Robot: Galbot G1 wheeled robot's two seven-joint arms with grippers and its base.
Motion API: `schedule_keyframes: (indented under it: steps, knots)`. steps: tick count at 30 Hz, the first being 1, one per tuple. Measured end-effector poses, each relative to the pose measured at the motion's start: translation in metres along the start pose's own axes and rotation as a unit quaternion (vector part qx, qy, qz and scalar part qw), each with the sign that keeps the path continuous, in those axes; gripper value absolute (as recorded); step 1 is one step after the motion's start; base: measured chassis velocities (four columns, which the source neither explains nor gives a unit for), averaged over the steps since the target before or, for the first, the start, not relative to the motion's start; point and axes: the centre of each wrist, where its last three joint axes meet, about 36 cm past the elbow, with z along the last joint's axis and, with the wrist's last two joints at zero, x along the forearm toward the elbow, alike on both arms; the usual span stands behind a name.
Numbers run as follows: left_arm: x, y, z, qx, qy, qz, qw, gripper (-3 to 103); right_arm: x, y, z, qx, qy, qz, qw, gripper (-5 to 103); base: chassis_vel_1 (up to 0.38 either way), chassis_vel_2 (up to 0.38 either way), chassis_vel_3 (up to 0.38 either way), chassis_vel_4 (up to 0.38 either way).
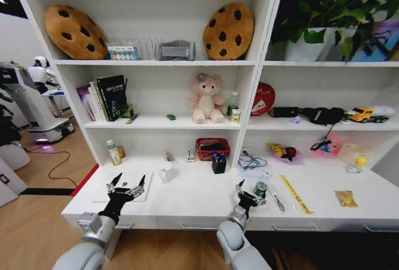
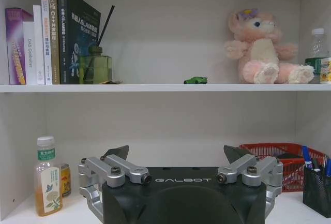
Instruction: Organize the objects on the table.
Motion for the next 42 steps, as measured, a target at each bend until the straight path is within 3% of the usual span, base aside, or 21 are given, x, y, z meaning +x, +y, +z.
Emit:
schedule_keyframes:
  steps: [9,14,18,25,29,42]
  knots:
    - [0.0,0.0,0.0,0.0,0.0,0.0,1.0,100,-0.018,-0.021,0.005,-0.003,0.003,0.021,1.0,100,0.0,0.0,0.0,0.0]
    - [0.0,0.0,0.0,0.0,0.0,0.0,1.0,100,-0.035,-0.023,-0.006,-0.028,0.019,0.017,0.999,100,0.0,0.0,0.0,0.0]
    - [0.0,0.0,0.0,0.0,0.0,0.0,1.0,100,-0.045,-0.021,-0.019,-0.058,0.042,-0.005,0.997,100,0.0,0.0,0.0,0.0]
    - [0.0,0.0,0.0,0.0,0.0,0.0,1.0,100,-0.045,-0.025,-0.024,-0.071,0.065,-0.031,0.995,100,0.0,0.0,0.0,0.0]
    - [0.0,0.0,0.0,0.0,0.0,0.0,1.0,100,-0.039,-0.025,-0.031,-0.086,0.111,-0.041,0.989,100,0.0,0.0,0.0,0.0]
    - [0.0,0.0,0.0,0.0,0.0,0.0,1.0,100,-0.063,-0.038,-0.041,-0.089,0.147,-0.051,0.984,100,0.0,0.0,0.0,0.0]
